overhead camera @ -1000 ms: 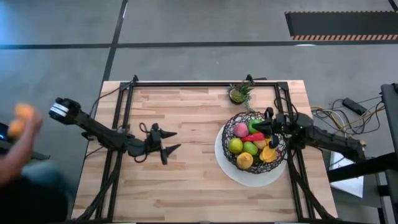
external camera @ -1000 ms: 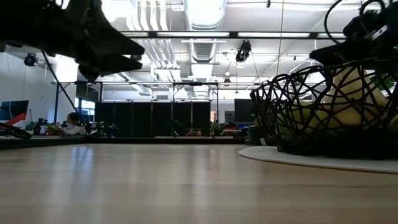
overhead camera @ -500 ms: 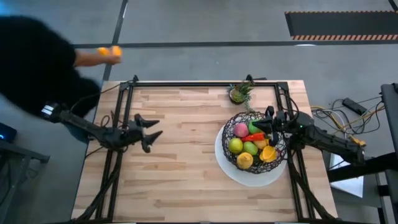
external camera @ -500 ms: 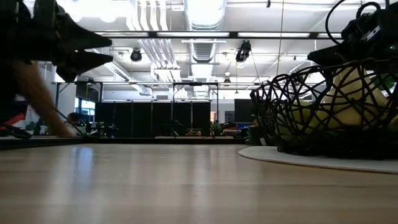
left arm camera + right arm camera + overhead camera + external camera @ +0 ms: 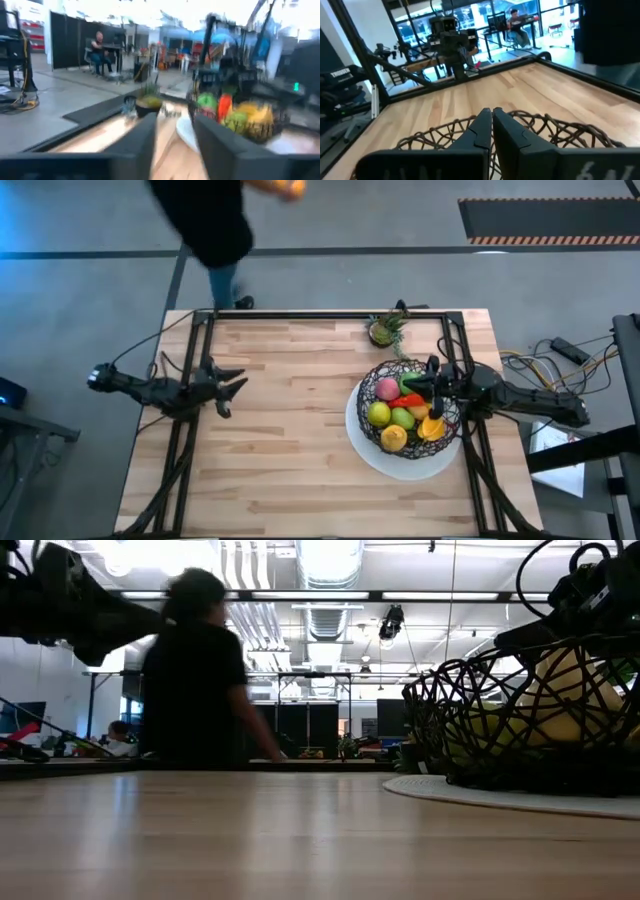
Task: Build produce basket
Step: Return to Home Position
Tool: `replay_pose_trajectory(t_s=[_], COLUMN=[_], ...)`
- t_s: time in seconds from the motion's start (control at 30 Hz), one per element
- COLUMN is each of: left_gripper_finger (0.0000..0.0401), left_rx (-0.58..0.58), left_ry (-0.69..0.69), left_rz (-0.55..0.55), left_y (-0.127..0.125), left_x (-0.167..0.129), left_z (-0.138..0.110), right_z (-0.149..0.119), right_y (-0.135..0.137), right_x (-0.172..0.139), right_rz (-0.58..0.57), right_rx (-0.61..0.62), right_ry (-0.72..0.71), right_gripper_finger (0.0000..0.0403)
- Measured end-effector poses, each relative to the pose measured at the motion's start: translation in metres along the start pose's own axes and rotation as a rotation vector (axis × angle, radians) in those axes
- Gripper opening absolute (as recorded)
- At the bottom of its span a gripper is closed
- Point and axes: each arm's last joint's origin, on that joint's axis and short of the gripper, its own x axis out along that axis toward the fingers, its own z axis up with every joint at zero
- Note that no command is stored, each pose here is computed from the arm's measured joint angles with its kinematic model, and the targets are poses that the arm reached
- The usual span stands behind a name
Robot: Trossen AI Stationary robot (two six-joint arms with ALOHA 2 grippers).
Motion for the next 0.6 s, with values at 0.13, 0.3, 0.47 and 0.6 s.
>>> replay_pose_trajectory(t_s=[0.13, 0.3, 0.47, 0.6], left_gripper_finger=[0.002, 0.0003, 0.0, 0.0], left_rx=[0.025, -0.029, -0.069, -0.044], left_ry=[0.043, 0.103, 0.171, 0.166], left_rz=[-0.012, -0.06, -0.099, -0.204], left_y=[0.001, 0.01, 0.025, 0.031], left_x=[0.005, 0.016, 0.026, 0.03], left_z=[-0.005, -0.01, -0.015, -0.012], right_z=[-0.003, -0.004, -0.004, -0.004], right_y=[0.002, 0.002, 0.002, 0.003], right_x=[0.002, 0.002, 0.003, 0.003], right_rz=[0.0, 0.01, 0.016, 0.037], right_rx=[-0.004, -0.004, -0.005, -0.013], right_ry=[0.025, 0.04, 0.044, 0.047], right_gripper_finger=[0.0008, 0.0008, 0.0008, 0.0008])
